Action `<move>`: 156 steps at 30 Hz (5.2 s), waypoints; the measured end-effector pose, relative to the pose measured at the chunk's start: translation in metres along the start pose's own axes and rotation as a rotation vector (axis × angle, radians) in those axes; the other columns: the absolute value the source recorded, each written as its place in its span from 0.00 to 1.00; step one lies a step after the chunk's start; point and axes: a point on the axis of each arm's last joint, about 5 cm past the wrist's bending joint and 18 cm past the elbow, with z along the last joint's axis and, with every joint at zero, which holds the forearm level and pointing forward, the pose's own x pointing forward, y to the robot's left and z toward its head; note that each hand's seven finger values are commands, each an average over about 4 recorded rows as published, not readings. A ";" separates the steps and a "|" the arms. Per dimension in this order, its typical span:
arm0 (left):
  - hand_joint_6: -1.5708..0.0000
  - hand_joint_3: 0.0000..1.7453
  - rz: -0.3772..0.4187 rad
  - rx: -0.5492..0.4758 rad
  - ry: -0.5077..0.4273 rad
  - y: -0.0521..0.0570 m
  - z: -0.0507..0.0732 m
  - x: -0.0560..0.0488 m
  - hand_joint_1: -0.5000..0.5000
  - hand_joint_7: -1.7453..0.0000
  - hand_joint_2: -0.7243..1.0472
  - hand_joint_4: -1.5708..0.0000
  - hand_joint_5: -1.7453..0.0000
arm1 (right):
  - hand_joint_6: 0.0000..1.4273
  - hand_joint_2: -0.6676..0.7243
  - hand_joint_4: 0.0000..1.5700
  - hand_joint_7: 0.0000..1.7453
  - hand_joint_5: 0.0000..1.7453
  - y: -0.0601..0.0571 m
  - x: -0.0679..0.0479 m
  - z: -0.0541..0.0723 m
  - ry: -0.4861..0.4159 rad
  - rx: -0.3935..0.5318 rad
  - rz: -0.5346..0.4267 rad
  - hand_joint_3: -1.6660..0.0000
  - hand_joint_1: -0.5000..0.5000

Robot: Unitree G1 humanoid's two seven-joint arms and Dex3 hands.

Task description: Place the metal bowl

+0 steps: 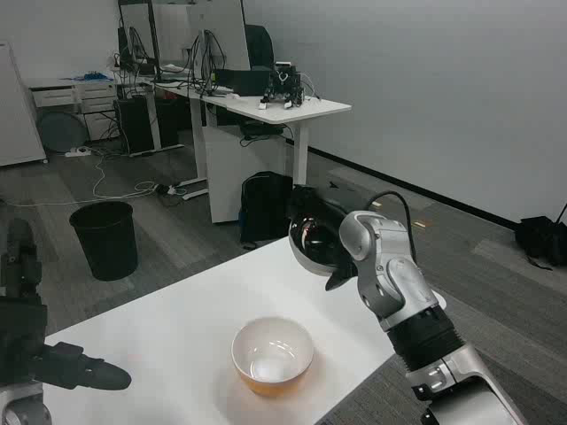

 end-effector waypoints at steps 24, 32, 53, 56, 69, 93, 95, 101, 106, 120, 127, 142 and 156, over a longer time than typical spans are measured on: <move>1.00 0.04 -0.060 0.006 0.035 -0.003 -0.001 0.001 0.00 1.00 0.00 1.00 1.00 | 0.82 0.05 0.87 0.68 0.83 0.005 0.001 0.000 0.007 -0.007 0.026 0.10 0.12; 1.00 0.00 -0.064 0.005 0.033 -0.004 -0.001 0.002 0.00 1.00 0.00 1.00 1.00 | 0.82 0.05 0.87 0.68 0.83 0.018 0.008 -0.011 0.068 -0.042 0.119 0.10 0.12; 1.00 0.00 -0.071 0.012 0.040 -0.004 -0.003 0.006 0.00 1.00 0.00 1.00 1.00 | 0.71 0.09 0.64 0.79 0.94 0.071 0.007 -0.058 0.218 -0.075 0.259 0.10 0.12; 1.00 0.01 -0.072 0.012 0.040 -0.005 -0.003 0.007 0.00 1.00 0.00 1.00 1.00 | 0.62 0.10 0.55 0.81 0.94 0.076 0.003 -0.060 0.213 -0.077 0.253 0.07 0.14; 1.00 0.01 -0.072 0.020 0.054 -0.005 -0.006 0.008 0.00 1.00 0.00 1.00 1.00 | 0.05 0.47 0.00 0.83 0.12 0.087 -0.009 -0.061 0.146 -0.042 0.196 0.46 0.12; 1.00 0.04 -0.068 0.018 0.058 -0.004 -0.006 0.008 0.00 1.00 0.00 1.00 1.00 | 0.00 1.00 0.00 0.03 0.00 0.082 -0.012 -0.066 0.140 0.057 0.220 1.00 0.04; 1.00 0.03 -0.068 0.018 0.058 -0.004 -0.006 0.008 0.00 1.00 0.00 1.00 1.00 | 0.00 1.00 0.00 0.01 0.00 0.082 -0.012 -0.067 0.125 0.070 0.212 1.00 0.04; 1.00 0.03 -0.067 0.017 0.058 -0.004 -0.006 0.008 0.00 1.00 0.00 1.00 1.00 | 0.00 1.00 0.00 0.00 0.00 0.080 -0.013 -0.067 0.078 0.105 0.146 1.00 0.04; 1.00 0.01 -0.065 0.015 0.059 -0.004 -0.006 0.008 0.00 1.00 0.00 1.00 1.00 | 0.00 1.00 0.00 0.00 0.00 0.081 -0.015 -0.068 0.028 0.173 0.085 1.00 0.04; 1.00 0.01 -0.067 0.014 0.060 -0.004 -0.006 0.008 0.00 1.00 0.00 1.00 1.00 | 0.00 1.00 0.00 0.00 0.00 0.059 -0.020 -0.060 -0.091 0.255 -0.115 1.00 0.04; 1.00 0.00 -0.066 0.014 0.059 -0.004 -0.006 0.008 0.00 1.00 0.00 1.00 1.00 | 0.00 1.00 0.00 0.00 0.00 0.042 -0.031 -0.064 -0.200 0.541 -0.275 1.00 0.04; 1.00 0.01 -0.124 0.063 0.106 0.005 -0.002 0.026 0.00 1.00 0.00 1.00 1.00 | 0.00 1.00 0.00 0.00 0.00 0.058 -0.055 -0.080 -0.391 1.105 -0.761 1.00 0.04; 1.00 0.00 -0.365 0.077 0.179 -0.011 0.006 0.062 0.00 1.00 0.00 1.00 1.00 | 0.00 1.00 0.00 0.00 0.00 0.065 -0.060 -0.080 -0.423 1.167 -0.763 1.00 0.04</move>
